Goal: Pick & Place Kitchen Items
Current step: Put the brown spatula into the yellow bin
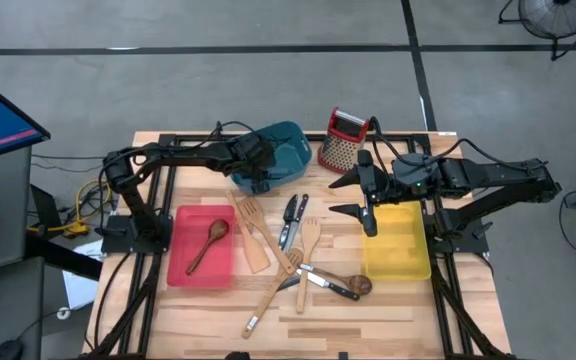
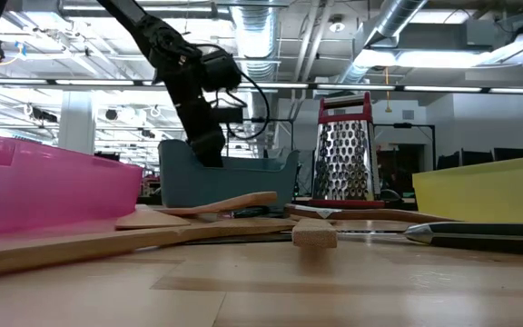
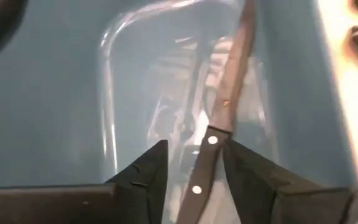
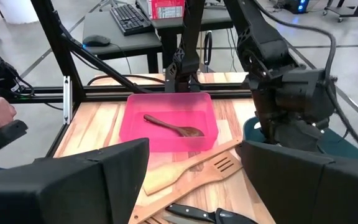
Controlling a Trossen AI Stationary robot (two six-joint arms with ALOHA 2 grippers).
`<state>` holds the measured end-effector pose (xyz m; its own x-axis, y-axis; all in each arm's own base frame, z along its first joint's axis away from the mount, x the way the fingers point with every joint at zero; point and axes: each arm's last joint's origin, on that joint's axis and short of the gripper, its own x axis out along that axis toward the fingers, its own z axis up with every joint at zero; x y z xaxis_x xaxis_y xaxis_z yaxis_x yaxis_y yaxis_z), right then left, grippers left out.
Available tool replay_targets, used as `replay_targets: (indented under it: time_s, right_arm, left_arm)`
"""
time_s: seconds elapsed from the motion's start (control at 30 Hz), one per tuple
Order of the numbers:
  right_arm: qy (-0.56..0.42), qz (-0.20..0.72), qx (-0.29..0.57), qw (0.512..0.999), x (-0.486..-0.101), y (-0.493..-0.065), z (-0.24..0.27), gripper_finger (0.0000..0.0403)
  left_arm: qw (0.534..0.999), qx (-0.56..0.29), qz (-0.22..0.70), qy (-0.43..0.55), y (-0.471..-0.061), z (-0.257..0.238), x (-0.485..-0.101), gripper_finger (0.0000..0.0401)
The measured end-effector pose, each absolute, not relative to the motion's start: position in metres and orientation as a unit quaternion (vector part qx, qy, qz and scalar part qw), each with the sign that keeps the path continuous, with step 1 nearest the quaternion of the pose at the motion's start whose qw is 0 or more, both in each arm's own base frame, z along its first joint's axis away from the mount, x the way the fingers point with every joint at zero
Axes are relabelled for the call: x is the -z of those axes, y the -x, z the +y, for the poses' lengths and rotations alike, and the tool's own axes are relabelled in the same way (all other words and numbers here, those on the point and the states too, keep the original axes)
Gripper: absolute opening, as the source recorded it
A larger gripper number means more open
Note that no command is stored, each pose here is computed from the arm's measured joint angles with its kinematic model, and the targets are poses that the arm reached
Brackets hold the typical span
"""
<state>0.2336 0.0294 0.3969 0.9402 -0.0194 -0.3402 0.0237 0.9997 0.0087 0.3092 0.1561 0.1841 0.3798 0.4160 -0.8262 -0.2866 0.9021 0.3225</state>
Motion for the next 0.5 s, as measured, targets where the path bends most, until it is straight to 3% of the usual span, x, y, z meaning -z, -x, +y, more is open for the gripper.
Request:
replay_targets:
  time_s: [0.3,0.5]
  right_arm:
    - [-0.03,0.19,0.021,0.981,-0.394,-0.233,0.027,0.0266]
    - [-0.029,0.19,0.02,0.981,-0.394,-0.233,0.027,0.0266]
  left_arm:
    - [0.925,-0.169,0.335,-0.059,-0.286,0.103,-0.292,0.0183]
    - [0.958,-0.017,0.238,-0.16,-0.263,0.031,-0.339,0.0182]
